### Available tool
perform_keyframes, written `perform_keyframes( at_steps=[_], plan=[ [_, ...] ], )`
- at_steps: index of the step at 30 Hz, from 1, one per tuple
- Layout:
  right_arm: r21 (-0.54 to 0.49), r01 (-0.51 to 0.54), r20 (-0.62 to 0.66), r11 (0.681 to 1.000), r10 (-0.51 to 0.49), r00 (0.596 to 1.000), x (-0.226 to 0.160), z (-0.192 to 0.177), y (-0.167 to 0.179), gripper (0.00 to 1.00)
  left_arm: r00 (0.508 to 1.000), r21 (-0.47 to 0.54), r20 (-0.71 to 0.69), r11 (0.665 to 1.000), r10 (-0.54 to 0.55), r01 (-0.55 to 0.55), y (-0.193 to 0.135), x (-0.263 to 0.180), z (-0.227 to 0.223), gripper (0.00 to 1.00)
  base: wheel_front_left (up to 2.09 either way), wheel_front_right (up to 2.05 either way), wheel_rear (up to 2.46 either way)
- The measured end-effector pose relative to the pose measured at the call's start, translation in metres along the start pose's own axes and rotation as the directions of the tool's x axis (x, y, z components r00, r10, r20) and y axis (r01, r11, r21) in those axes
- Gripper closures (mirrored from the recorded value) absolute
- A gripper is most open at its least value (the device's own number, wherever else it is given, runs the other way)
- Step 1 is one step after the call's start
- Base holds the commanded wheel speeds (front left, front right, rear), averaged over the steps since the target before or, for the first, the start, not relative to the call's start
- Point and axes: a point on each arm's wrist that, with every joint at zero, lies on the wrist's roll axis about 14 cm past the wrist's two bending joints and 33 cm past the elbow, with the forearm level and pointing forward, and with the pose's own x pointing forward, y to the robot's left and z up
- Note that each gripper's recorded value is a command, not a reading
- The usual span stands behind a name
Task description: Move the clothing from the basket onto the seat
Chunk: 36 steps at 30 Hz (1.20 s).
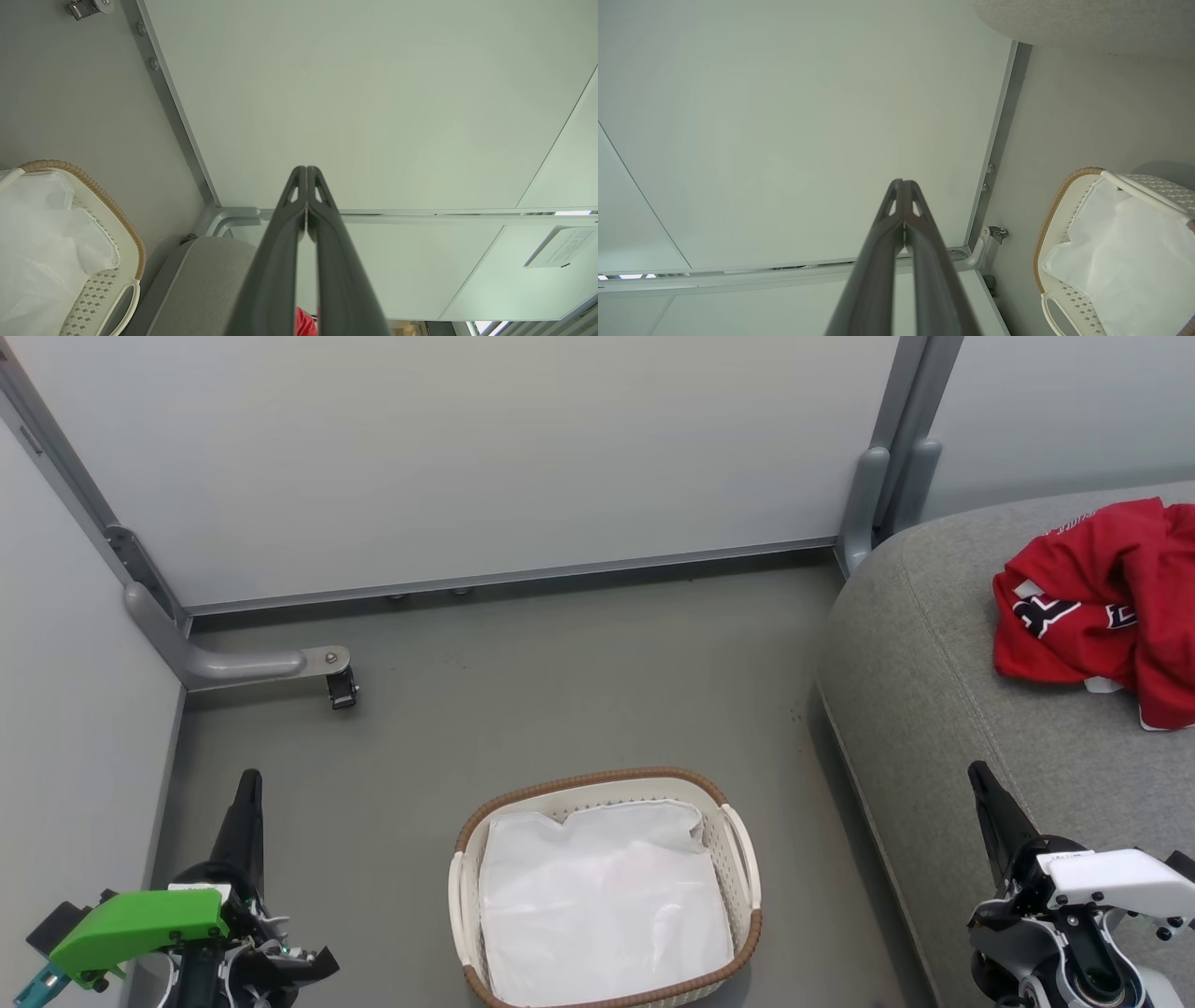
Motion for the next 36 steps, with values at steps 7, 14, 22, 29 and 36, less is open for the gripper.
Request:
perform_keyframes(
  at_steps=[7,14,22,29,36],
  plan=[
    [0.0,0.0,0.0,1.0,0.0,1.0,0.0,0.0,0.0,1.0,1.0,0.0,0.0,1.0,0.0,0.0,0.0,0.0,-0.0001,1.0,0.0,0.0,0.0],
    [0.0,0.0,0.0,1.0,0.0,1.0,0.0,0.0,0.0,1.0,1.0,0.0,0.0,1.0,0.0,0.0,0.0,0.0,-0.0001,1.0,0.0,0.0,0.0],
    [0.0,0.0,0.0,1.0,0.0,1.0,0.0,0.0,0.0001,1.0,1.0,0.0,0.0,1.0,0.0,0.0,0.0,0.0,-0.0001,1.0,0.0,0.0,0.0],
    [0.0,0.0,0.0,1.0,0.0,1.0,0.0,0.0,0.0,1.0,1.0,0.0,0.0,1.0,0.0,0.0,-0.0001,0.0,-0.0001,1.0,0.0,0.0,0.0],
    [0.0,0.0,0.0,1.0,0.0,1.0,0.0,0.0,0.0001,1.0,1.0,0.0,0.0,1.0,0.0,0.0,-0.0001,0.0,-0.0001,1.0,0.0,0.0,0.0]
  ],
)
